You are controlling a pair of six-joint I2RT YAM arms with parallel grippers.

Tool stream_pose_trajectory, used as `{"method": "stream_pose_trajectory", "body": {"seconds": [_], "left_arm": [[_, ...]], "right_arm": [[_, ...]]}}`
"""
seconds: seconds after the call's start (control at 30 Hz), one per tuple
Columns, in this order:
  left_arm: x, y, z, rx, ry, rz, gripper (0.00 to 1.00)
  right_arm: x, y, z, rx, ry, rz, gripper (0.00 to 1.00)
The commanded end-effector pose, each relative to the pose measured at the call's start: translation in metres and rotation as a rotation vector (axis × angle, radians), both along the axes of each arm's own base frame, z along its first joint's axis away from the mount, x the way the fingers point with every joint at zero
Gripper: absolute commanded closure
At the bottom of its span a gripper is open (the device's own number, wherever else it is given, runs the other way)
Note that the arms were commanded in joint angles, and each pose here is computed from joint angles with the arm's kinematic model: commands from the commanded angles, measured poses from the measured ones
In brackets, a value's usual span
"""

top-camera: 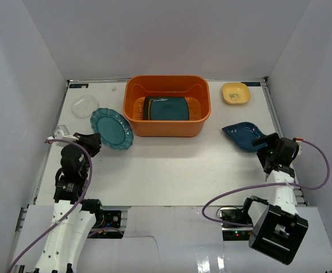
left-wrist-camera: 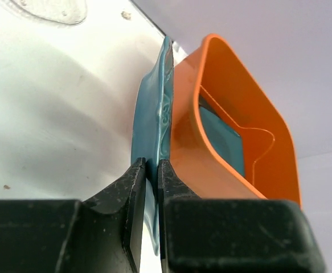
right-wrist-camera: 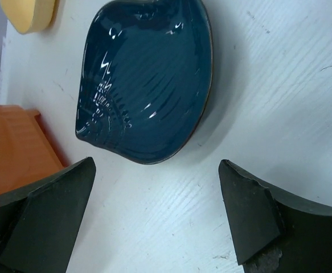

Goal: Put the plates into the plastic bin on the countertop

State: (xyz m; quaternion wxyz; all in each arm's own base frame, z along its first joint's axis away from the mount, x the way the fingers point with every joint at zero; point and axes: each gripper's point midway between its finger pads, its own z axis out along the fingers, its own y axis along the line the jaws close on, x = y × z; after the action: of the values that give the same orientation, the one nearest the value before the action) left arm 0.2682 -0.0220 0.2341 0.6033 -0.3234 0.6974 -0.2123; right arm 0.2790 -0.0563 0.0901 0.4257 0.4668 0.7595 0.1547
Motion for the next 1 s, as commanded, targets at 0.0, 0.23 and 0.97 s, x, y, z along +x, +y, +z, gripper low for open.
{"method": "stream_pose_trajectory", "body": {"seconds": [0.0, 0.23, 0.97], "left_arm": [[-0.006, -0.007, 0.068, -0.038, -0.200, -0.033, 1.00], [-0.029, -0.011, 0.117, -0.027, -0.251, -0.068, 1.00], [-0.072, -0.085, 0.197, -0.226, -0.309, -0.484, 1.00]], "right_arm": [[0.008, 0.014, 0.007, 0.041, -0.054, 0.073, 0.04], [0.001, 0.147, 0.087, 0.016, -0.270, 0.619, 0.07], [-0.090, 0.432, 0.210, 0.408, -0.692, 1.532, 0.10]]}}
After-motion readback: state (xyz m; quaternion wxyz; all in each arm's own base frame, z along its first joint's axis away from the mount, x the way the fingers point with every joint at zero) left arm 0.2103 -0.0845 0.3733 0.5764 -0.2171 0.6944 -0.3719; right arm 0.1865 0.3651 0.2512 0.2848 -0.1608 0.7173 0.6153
